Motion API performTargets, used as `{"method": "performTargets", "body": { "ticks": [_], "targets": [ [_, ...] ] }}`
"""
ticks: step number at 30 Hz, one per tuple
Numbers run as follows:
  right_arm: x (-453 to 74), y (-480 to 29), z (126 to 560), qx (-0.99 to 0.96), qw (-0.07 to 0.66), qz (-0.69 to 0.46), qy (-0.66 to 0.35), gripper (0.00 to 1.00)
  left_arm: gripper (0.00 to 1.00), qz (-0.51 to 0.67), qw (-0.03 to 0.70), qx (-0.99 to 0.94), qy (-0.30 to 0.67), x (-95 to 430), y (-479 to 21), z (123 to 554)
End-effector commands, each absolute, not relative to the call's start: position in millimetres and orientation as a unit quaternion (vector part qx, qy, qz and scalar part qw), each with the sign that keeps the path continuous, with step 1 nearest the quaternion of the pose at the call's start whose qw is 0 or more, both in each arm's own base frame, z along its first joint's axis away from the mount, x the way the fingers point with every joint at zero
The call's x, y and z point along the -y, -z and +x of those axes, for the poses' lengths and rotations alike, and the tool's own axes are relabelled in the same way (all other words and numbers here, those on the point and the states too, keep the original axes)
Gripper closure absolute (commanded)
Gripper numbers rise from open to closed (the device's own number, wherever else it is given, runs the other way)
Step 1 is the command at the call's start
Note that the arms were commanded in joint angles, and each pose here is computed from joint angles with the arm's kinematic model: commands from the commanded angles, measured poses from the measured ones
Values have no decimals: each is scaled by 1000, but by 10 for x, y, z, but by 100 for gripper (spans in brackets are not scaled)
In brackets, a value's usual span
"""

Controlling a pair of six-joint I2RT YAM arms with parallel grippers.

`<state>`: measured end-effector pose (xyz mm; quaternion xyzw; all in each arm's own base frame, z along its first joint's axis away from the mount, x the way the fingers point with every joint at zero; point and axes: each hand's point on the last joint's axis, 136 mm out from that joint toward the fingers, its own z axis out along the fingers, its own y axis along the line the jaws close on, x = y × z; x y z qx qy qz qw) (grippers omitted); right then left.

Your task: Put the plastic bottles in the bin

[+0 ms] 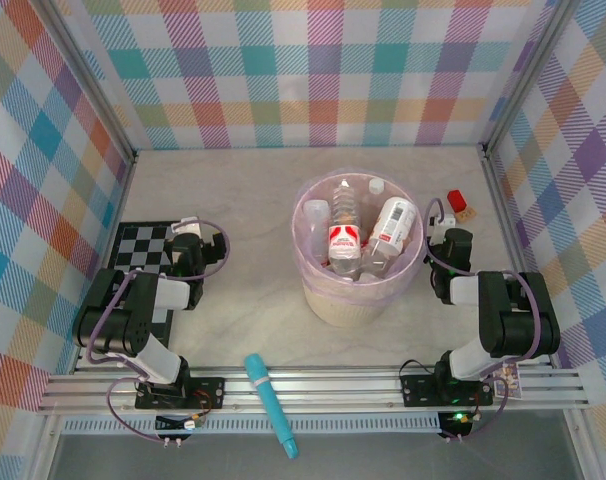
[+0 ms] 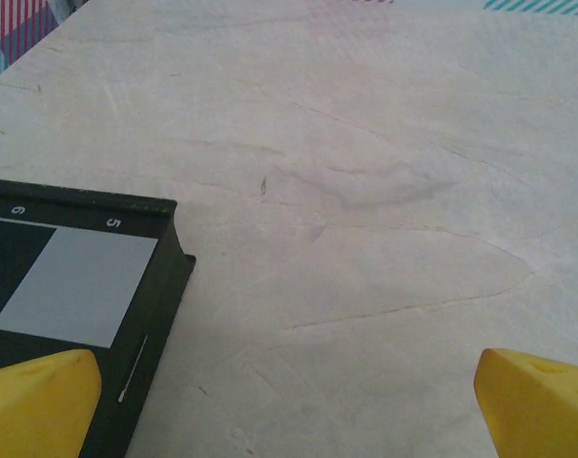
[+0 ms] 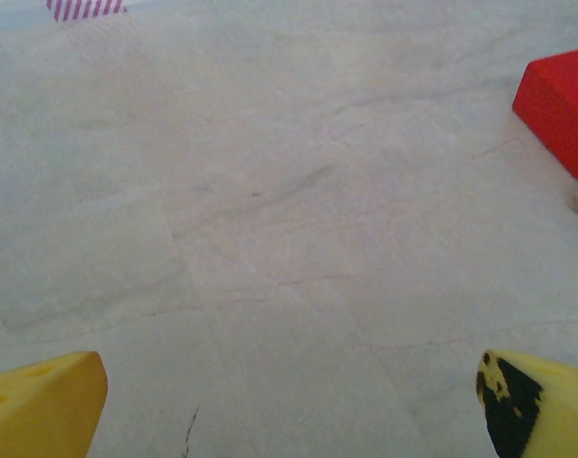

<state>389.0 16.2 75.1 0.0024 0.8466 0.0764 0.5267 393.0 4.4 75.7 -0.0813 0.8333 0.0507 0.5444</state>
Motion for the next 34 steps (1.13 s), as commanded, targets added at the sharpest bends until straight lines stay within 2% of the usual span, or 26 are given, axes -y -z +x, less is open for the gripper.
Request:
{"method": "performTargets", "body": {
  "ticks": [1, 34],
  "targets": [
    [-248, -913, 3974, -829, 553, -25, -81, 1, 0, -77, 563, -822, -45, -36, -840, 3963],
    [-252, -911, 3970, -828, 554, -26, -82, 1, 0, -78, 564, -821, -44, -37, -849, 3968]
  ]
}}
